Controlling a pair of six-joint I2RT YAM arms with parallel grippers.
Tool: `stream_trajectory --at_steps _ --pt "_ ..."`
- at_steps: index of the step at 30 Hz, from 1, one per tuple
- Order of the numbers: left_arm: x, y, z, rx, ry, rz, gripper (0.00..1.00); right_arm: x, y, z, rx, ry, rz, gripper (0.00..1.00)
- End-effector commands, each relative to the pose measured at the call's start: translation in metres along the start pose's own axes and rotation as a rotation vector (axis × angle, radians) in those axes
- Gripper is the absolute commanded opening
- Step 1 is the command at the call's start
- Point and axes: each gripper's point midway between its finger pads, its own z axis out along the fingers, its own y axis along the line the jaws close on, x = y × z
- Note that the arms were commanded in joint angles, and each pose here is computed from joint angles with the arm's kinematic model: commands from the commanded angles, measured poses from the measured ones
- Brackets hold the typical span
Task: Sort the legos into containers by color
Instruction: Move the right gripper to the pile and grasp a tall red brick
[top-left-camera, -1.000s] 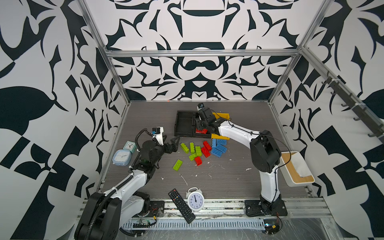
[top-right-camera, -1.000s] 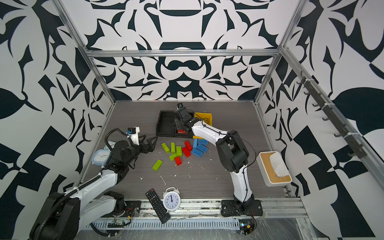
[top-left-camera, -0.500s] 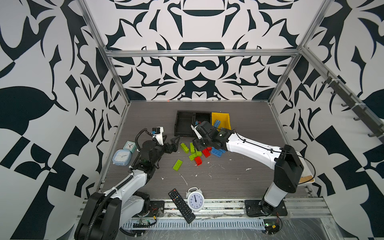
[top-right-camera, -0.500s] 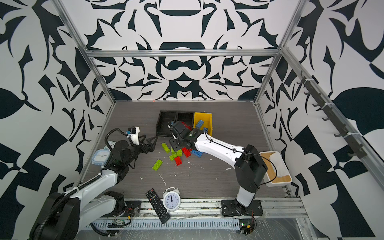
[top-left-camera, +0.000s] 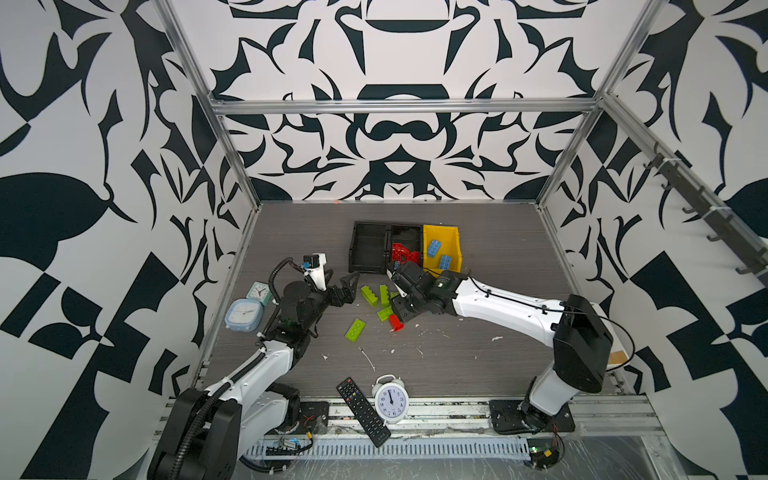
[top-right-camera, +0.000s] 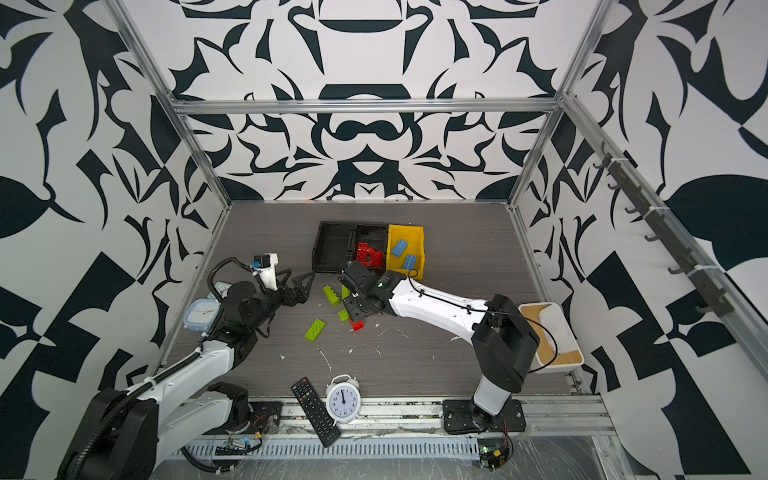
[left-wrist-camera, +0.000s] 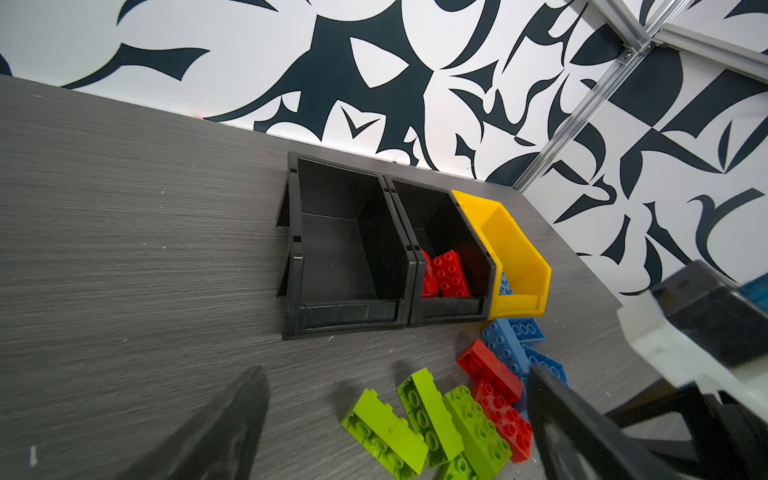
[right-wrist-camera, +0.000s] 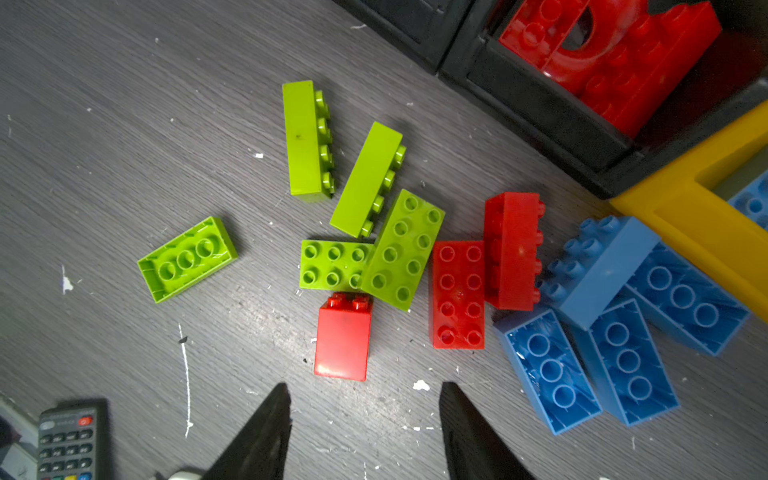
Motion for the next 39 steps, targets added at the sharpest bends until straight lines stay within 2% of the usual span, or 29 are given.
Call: stream_trajectory --at_steps 1,25,31,39 --pt "0.000 0.000 -0.001 0.002 -0.011 -0.011 0.99 0.005 0.007 0.005 -0.008 0.018 0.002 0.60" --pt "-0.002 0.004 -0.005 -0.028 -0.027 -0.011 0.99 0.031 0.009 0.051 0.052 0.132 -0.028 0.61" --pt "-0.003 0.004 -0.005 -0.029 -0.030 -0.011 0.99 0.035 0.009 0.061 0.059 0.150 -0.036 0.57" --pt "-0.002 0.005 -0.005 -0.031 -0.028 -0.011 0.99 0.035 0.007 0.065 0.069 0.145 -0.037 0.47"
